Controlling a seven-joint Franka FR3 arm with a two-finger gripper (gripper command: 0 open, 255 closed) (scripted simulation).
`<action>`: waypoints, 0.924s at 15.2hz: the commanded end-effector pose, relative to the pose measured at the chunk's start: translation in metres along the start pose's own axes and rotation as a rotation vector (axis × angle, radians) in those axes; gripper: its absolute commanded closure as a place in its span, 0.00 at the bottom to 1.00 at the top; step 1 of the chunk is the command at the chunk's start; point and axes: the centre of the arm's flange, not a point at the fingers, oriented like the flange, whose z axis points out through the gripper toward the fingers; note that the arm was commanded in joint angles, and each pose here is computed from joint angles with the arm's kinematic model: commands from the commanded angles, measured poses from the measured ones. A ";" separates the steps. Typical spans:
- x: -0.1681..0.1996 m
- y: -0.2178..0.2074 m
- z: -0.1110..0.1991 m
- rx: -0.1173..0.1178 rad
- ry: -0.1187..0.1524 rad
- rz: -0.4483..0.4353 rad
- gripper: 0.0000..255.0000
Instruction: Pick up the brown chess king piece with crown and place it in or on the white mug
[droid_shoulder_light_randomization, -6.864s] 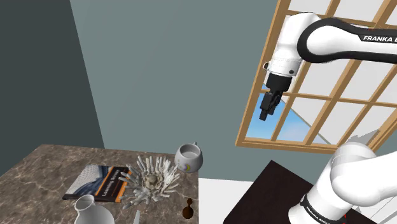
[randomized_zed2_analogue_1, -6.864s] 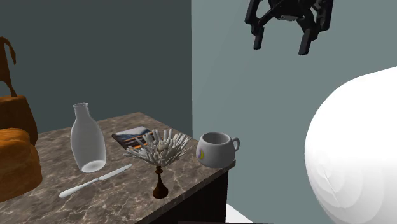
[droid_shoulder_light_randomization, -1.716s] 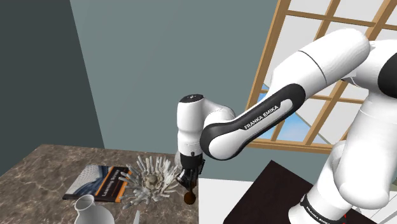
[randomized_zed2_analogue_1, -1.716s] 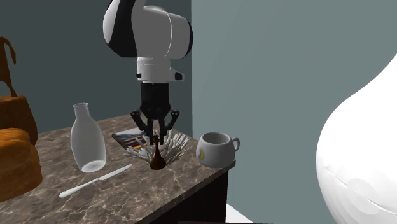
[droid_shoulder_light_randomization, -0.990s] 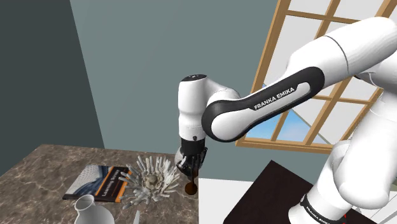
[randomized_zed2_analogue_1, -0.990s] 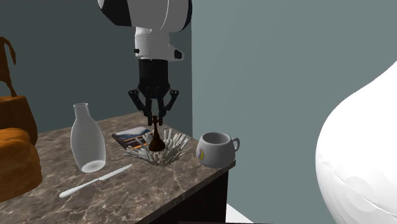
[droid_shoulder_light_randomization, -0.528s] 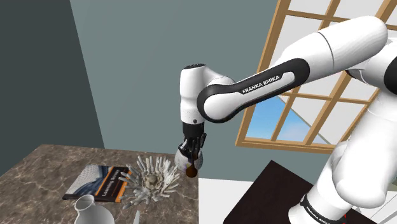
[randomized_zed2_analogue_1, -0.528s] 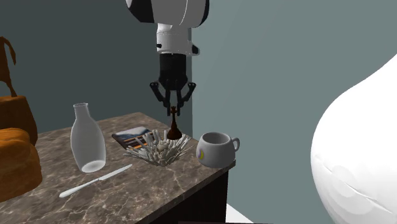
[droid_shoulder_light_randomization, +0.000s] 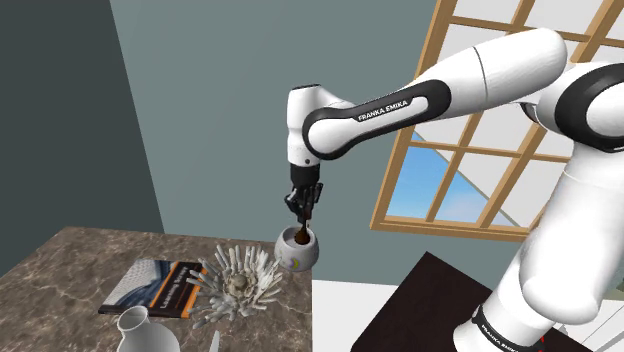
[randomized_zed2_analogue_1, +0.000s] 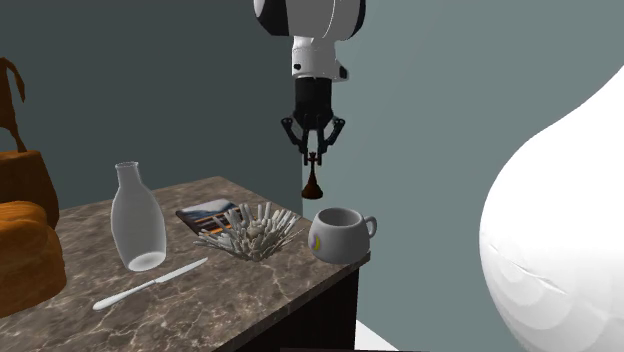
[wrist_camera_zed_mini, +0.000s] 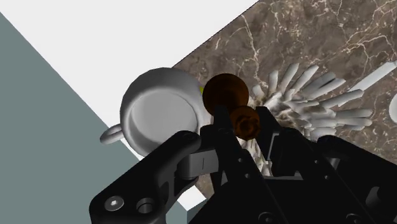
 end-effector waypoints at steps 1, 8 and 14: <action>0.017 0.020 -0.005 -0.001 0.000 -0.001 1.00; 0.075 0.092 -0.026 -0.001 0.000 -0.001 1.00; 0.080 0.093 0.005 -0.001 0.000 -0.001 1.00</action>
